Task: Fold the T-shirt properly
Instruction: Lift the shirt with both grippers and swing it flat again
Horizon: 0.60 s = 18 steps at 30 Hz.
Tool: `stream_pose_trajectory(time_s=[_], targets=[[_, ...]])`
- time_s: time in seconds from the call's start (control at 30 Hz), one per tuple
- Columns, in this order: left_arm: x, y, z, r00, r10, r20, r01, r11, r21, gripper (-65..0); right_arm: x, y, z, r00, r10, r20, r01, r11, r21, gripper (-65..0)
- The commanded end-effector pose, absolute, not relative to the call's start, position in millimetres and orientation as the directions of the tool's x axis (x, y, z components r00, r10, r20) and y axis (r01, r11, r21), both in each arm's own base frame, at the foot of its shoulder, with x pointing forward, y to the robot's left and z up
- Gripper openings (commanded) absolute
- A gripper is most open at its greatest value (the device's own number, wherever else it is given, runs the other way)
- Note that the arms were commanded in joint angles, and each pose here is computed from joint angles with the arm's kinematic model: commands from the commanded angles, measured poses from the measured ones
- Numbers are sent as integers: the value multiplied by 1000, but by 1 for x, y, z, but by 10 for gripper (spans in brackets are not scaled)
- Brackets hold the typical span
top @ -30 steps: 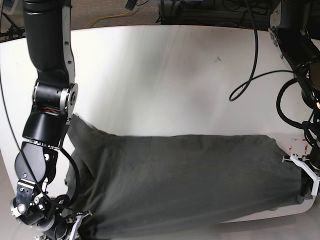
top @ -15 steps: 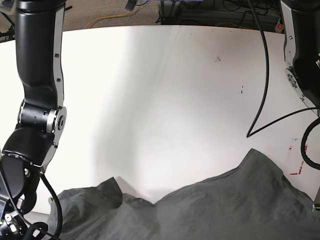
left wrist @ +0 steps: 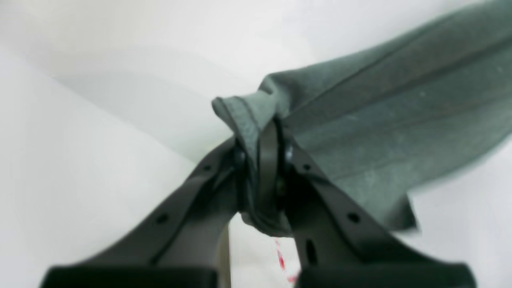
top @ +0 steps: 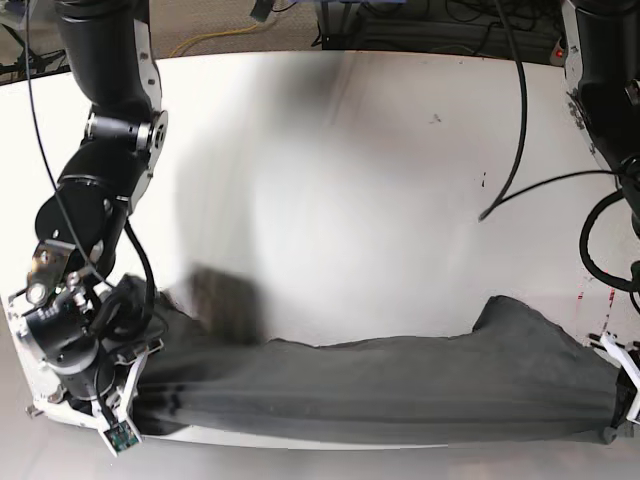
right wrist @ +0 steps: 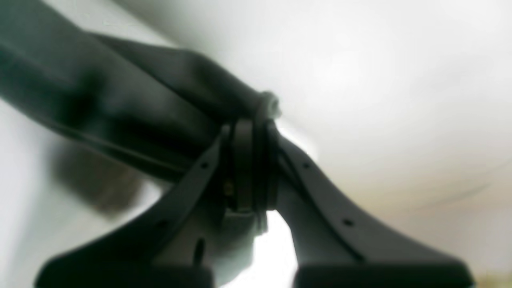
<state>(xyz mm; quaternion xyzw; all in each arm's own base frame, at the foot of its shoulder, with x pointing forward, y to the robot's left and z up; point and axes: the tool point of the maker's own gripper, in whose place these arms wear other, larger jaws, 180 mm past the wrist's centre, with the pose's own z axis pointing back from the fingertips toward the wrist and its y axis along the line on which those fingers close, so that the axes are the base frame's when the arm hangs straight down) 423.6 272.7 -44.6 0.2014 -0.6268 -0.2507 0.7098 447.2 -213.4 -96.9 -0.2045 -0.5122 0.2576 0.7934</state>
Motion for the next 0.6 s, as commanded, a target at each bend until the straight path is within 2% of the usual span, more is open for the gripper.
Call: stream_pose_trajectory(time_s=[0.0, 0.23, 0.33, 0.57], targets=[[414, 273, -50, 95, -640, 762, 99, 768, 633, -643, 436, -219, -104, 353, 605, 713, -169, 791, -588, -650], [366, 284, -143, 279, -643, 713, 201, 765, 612, -643, 395, -219, -185, 485, 537, 690, -223, 839, -496, -650], [341, 285, -194, 374, -610, 698, 261, 792, 552, -644, 377, -217, -219, 544, 514, 663, -254, 854, -454, -650], [284, 303, -257, 540, -574, 615, 312, 816, 487, -644, 336, -223, -273, 658, 444, 609, -260, 892, -370, -650]])
